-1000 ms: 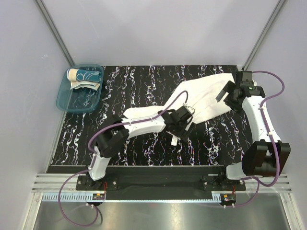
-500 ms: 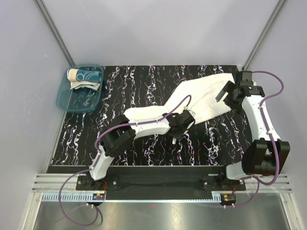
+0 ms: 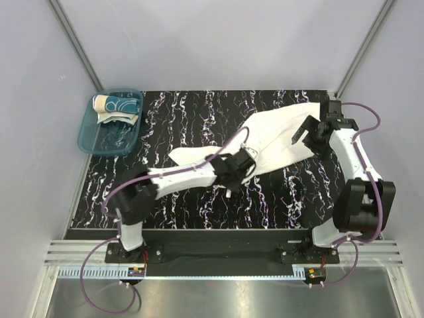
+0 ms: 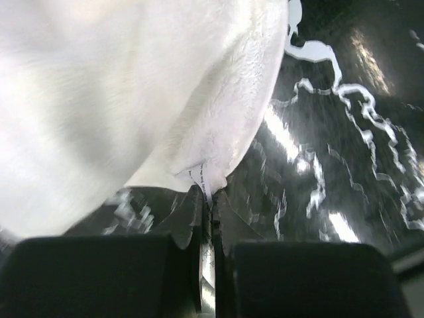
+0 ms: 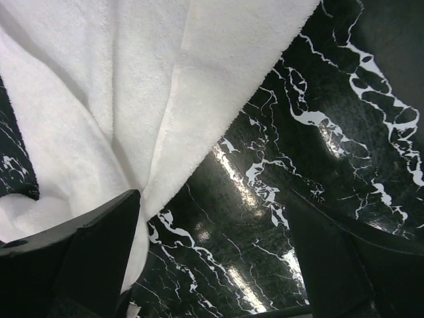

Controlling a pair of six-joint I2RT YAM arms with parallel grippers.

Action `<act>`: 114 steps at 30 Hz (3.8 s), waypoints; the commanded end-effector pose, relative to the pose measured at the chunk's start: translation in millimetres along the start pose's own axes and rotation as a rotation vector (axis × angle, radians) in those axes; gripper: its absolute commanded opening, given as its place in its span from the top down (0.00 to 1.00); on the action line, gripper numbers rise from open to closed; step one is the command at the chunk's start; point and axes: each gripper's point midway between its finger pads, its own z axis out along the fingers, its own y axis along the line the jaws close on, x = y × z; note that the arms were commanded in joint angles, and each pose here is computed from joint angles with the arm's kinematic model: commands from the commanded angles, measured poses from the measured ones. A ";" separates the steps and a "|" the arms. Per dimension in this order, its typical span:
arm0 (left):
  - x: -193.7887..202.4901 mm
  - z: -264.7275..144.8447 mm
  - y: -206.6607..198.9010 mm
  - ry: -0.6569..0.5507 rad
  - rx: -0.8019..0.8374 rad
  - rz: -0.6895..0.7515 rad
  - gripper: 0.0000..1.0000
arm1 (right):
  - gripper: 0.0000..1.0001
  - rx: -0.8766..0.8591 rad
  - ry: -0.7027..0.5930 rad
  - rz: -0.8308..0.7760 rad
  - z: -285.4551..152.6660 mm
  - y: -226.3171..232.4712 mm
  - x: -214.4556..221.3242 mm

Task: Roll the towels
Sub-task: Move the towel to the center of the board, then flatten the towel

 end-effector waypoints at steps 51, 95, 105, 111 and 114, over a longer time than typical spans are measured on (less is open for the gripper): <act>-36.4 -174.2 263.0 -0.427 -0.012 -0.587 1.00 | 0.02 0.032 0.183 -0.156 -57.8 4.2 170.2; -27.3 -162.1 260.8 -0.411 0.056 -0.632 1.00 | 1.00 0.180 0.178 0.330 157.4 -113.2 -20.8; -29.5 -190.3 270.2 -0.463 -0.029 -0.615 1.00 | 1.00 0.064 0.058 0.280 76.2 -72.8 -61.0; -39.3 -268.5 255.0 -0.652 -0.035 -0.570 1.00 | 1.00 -0.109 -0.185 0.226 -63.9 -33.1 -96.6; -42.5 -310.4 238.0 -0.774 0.004 -0.531 1.00 | 1.00 -0.217 -0.317 0.215 -131.4 -17.3 -94.1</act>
